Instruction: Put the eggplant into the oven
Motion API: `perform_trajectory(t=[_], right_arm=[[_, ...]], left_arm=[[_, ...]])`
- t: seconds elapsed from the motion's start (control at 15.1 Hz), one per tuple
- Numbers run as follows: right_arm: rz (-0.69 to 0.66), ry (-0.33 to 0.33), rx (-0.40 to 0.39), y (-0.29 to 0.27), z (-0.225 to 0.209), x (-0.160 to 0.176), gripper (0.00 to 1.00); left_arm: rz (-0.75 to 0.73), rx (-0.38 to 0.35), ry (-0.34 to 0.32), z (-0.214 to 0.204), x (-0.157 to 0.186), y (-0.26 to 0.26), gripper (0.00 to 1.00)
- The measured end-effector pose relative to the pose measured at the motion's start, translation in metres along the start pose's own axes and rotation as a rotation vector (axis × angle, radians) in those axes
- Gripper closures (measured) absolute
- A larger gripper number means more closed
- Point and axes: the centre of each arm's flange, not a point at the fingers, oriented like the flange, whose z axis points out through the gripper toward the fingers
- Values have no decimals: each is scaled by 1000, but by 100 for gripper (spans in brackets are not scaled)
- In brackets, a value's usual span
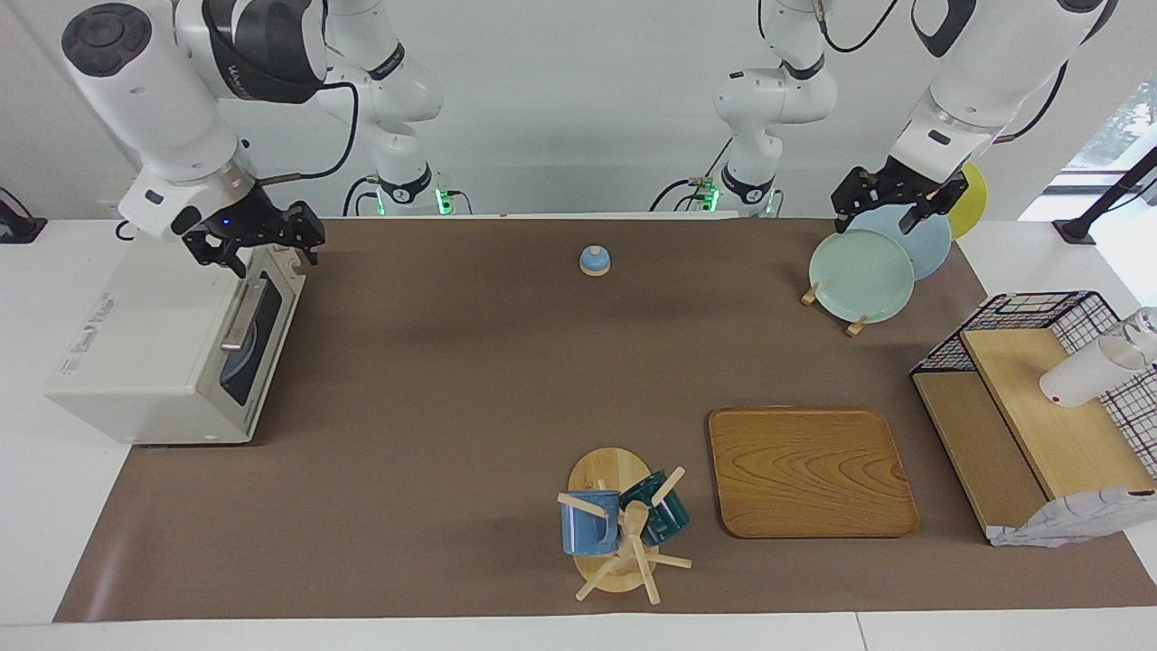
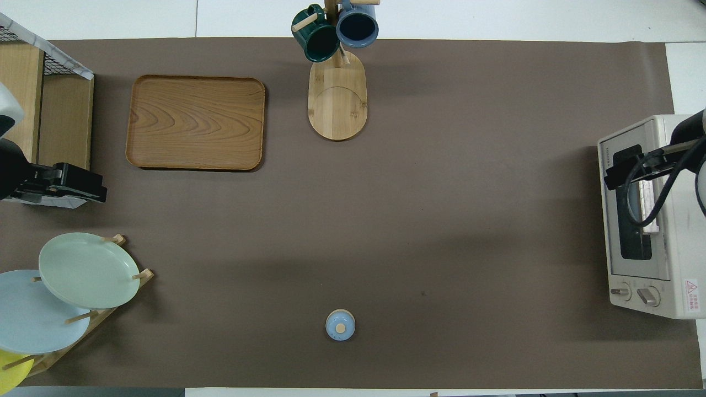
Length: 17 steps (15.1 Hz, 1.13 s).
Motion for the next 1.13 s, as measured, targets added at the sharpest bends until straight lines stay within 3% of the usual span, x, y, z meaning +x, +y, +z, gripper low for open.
perform_trajectory(t=[0.46, 0.8, 1.13], right_arm=[[56, -4, -2, 13, -5, -6, 0], [27, -3, -5, -8, -15, -11, 0], [161, 21, -6, -6, -22, -18, 0]], left_arm=[[0, 0, 0, 0, 0, 0, 0], [0, 0, 0, 0, 0, 0, 0], [0, 0, 0, 0, 0, 0, 0]])
